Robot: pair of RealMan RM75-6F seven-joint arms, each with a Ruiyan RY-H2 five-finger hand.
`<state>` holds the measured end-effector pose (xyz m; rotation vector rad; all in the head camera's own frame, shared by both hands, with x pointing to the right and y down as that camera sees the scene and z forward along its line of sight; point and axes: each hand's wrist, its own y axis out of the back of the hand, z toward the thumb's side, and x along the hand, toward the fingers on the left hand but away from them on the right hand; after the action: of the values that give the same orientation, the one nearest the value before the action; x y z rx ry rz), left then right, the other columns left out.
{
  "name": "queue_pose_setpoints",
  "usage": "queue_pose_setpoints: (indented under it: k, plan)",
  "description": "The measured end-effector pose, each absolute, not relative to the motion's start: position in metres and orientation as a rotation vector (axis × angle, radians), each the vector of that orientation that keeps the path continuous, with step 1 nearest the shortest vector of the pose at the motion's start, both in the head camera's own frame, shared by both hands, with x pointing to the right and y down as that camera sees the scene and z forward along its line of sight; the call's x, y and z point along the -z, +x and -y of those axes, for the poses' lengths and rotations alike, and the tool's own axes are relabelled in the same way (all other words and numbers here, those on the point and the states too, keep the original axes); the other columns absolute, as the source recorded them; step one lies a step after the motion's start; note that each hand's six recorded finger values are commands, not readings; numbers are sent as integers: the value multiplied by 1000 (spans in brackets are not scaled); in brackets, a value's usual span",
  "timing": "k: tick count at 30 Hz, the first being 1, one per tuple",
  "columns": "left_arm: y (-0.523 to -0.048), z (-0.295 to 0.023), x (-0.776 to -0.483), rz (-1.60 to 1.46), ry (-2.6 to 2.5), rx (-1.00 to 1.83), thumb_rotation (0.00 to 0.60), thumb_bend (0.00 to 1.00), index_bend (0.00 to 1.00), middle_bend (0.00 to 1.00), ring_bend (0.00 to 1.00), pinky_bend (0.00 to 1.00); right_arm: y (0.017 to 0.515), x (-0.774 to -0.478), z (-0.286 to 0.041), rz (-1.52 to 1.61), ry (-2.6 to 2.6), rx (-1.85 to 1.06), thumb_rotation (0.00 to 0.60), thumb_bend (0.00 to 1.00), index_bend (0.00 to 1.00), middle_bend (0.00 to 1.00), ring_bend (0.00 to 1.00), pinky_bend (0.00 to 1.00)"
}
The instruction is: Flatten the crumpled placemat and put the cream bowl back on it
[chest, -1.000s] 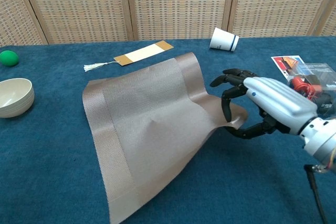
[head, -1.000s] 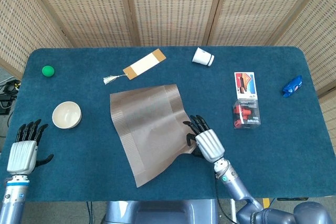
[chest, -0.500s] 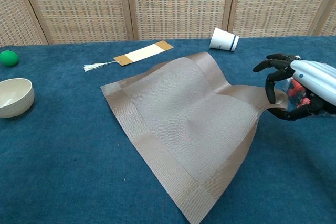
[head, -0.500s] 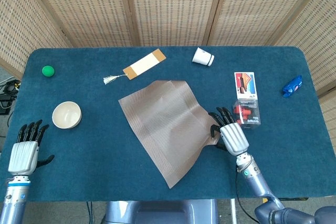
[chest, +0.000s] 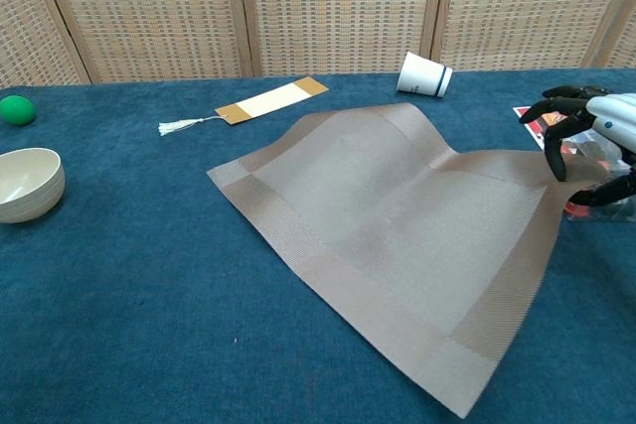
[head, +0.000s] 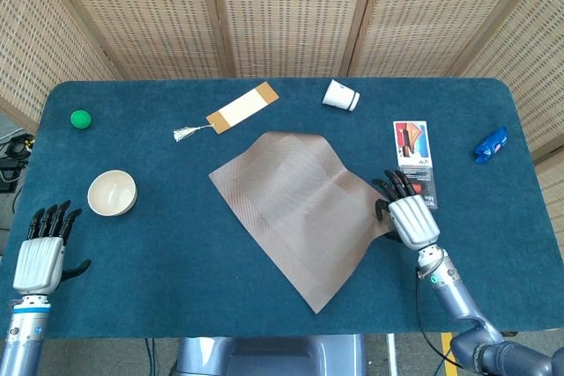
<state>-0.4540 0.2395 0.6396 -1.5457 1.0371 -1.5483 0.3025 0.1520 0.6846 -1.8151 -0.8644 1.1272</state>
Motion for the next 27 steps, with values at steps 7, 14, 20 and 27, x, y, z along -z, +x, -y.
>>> queue_pose_setpoints:
  k: [7, 14, 20, 27]
  plan:
    - [-454, -239, -639, -1043, -1543, 1545, 600, 92, 139, 0, 0, 0, 318, -681, -136, 823, -1760, -1158, 600, 586, 742, 269, 20, 0]
    - [-453, -239, -639, -1038, -1544, 1543, 600, 91, 139, 0, 0, 0, 333, -675, -126, 780, -1704, -1200, 600, 558, 735, 263, 21, 0]
    - [-453, -238, -639, -1041, -1543, 1540, 600, 91, 139, 0, 0, 0, 343, -672, -125, 742, -1668, -1250, 600, 433, 554, 102, 0, 0]
    - [-453, -236, -639, -1041, -1544, 1540, 600, 91, 139, 0, 0, 0, 360, -661, -130, 776, -1611, -1318, 600, 294, 162, 0, 0, 0]
